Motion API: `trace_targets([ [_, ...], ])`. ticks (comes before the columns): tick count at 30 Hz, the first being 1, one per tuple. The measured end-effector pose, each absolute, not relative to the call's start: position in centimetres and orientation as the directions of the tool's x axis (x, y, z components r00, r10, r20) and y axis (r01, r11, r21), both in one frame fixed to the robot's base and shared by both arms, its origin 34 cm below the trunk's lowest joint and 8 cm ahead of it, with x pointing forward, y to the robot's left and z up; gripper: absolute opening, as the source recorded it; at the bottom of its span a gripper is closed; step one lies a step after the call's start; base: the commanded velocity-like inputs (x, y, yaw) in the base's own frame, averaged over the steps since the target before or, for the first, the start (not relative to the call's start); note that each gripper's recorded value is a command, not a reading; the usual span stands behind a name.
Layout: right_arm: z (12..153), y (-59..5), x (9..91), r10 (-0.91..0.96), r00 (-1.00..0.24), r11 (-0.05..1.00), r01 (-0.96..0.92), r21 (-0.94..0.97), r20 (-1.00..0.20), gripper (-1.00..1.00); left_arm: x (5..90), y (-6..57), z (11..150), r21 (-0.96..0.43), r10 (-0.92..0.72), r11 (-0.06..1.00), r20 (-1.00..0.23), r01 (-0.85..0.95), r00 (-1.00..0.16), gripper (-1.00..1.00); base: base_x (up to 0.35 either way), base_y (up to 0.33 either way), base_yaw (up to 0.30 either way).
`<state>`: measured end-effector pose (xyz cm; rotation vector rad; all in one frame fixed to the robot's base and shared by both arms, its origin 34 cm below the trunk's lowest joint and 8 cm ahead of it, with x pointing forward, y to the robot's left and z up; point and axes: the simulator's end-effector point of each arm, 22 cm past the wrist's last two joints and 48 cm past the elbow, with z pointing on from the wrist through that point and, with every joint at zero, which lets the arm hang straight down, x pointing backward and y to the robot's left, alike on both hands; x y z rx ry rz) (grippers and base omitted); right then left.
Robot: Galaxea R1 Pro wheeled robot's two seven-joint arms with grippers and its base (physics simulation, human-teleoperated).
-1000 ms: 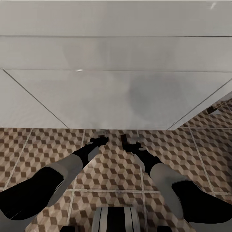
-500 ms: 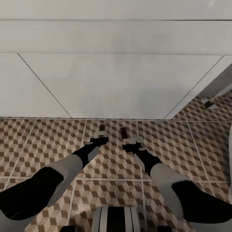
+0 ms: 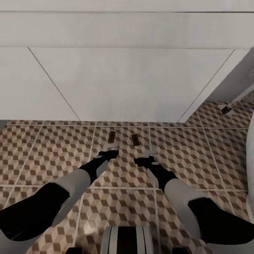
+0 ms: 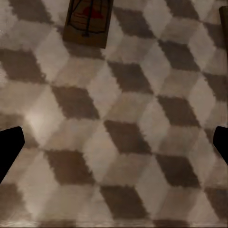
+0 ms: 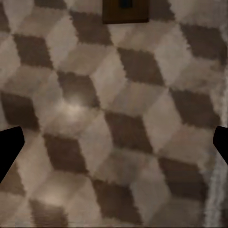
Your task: Take the four mousetraps from the cabinet in the bathroom and place them on the bathroom floor. Make sure all four end up on the same floor surface, and ensure that at least two of them are either under or directly next to the same bathroom sink.
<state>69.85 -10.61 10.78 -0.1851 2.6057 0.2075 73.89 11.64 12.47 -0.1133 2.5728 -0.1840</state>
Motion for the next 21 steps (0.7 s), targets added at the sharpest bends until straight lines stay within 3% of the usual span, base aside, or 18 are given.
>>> trace_targets([
  [21,10.77,-10.65,69.85,-0.092,-0.858,0.979,-0.17,0.11,-0.505,1.0,73.88,11.64,12.46,-0.154,-0.118,0.987,-0.523,-0.043,-0.844,1.0,-0.272,0.0,0.0],
])
